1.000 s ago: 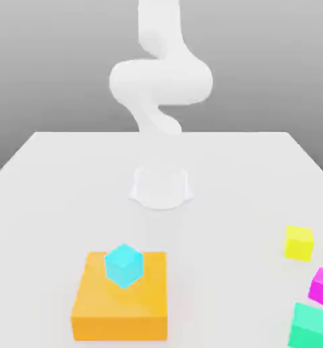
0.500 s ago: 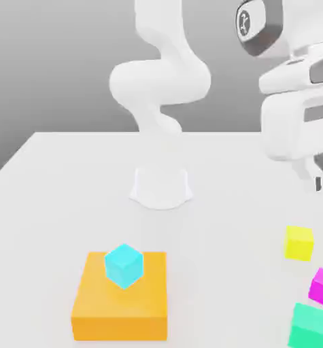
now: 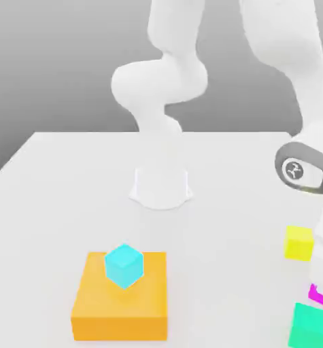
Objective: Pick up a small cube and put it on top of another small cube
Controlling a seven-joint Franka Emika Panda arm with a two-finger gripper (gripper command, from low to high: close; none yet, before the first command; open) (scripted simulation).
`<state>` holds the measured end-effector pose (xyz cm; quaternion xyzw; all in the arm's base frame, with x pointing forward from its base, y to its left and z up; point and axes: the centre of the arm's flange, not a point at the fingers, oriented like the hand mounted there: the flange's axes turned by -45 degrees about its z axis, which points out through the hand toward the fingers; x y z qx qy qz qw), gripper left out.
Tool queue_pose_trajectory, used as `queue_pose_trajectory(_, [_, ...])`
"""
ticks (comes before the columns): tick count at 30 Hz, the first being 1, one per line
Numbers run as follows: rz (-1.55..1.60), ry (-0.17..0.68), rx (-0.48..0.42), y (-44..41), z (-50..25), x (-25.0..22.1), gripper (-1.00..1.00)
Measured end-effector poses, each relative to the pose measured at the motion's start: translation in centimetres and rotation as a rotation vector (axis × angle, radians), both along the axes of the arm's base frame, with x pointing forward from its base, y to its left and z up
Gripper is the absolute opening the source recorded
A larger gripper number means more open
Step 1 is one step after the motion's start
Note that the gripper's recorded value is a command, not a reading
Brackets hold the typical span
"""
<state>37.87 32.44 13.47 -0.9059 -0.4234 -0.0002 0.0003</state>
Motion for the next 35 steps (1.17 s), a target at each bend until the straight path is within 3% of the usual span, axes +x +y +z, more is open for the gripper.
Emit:
queue_pose_trajectory(6, [0.001,0.0,-0.001,0.0,-0.3,0.0,-1.0])
queue_pose_trajectory(11, [-0.004,-0.001,-0.002,-0.6,5.4,0.3,-1.0])
queue_pose_trajectory(19, [-0.22,-0.019,-0.033,-21.8,12.7,6.2,-1.0])
queue_pose_trajectory(26, [-0.345,-0.002,-0.009,-36.9,16.8,2.1,-1.0])
queue_pose_trajectory(32, [-0.369,0.002,0.003,-39.1,11.6,1.0,-1.0])
queue_pose_trajectory(33, [-0.369,0.002,0.001,-39.2,10.9,0.9,1.0])
queue_pose_trajectory(35, [-0.369,0.002,0.001,-39.2,10.9,0.9,1.0])
